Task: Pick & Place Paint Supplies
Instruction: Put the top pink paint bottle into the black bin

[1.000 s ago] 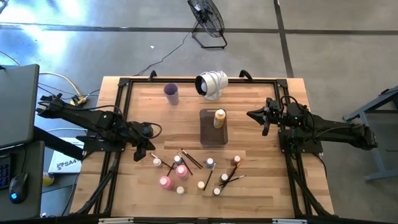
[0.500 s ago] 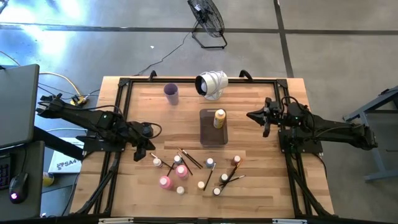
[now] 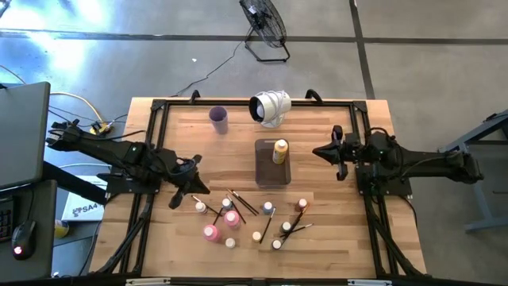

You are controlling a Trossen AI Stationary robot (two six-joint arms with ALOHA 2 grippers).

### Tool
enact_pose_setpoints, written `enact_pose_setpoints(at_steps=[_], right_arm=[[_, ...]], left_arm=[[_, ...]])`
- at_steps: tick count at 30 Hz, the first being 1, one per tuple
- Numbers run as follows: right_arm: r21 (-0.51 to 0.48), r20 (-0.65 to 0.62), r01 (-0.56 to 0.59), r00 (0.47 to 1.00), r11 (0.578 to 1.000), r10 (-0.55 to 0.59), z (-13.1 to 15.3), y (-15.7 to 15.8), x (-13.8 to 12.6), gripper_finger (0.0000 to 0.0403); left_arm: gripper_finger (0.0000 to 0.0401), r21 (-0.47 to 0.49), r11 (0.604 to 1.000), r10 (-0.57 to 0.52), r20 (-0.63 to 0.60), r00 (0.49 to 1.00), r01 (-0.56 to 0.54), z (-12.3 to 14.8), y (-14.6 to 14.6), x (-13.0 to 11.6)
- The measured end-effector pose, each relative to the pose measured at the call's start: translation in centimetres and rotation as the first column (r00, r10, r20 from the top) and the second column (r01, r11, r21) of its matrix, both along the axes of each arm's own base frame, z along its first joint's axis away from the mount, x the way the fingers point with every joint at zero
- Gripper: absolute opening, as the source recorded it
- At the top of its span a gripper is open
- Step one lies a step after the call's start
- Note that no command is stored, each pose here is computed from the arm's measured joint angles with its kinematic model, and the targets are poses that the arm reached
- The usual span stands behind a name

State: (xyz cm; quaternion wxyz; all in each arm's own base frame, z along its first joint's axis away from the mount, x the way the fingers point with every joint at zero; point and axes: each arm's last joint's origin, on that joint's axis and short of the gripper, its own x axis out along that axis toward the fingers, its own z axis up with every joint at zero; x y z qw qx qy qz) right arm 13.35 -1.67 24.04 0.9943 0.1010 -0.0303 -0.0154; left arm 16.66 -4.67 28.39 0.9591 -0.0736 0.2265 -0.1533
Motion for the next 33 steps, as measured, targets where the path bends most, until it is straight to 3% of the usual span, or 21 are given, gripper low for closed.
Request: enact_pose_setpoints(at_steps=[12, 19, 33], right_arm=[[0.013, -0.065, -0.033, 0.997, 0.999, 0.034, -0.8, 0.0, 0.9, 0.0002], [0.017, -0.088, -0.023, 0.996, 1.000, 0.024, -1.1, -0.1, 1.4, 0.0002], [0.017, -0.055, -0.048, 0.997, 0.999, 0.049, -0.9, 0.0, 1.7, 0.0002]], left_arm=[[0.0006, 0.006, 1.000, -0.012, 0.023, 1.000, 0.012, 0.2, 0.0, 0.1], [0.0006, 0.156, 0.970, -0.196, 0.043, 0.980, 0.187, -0.5, -0.6, 1.0], [0.0006, 0.154, 0.974, -0.156, -0.071, 0.985, 0.165, -2.5, -1.0, 2.9]])
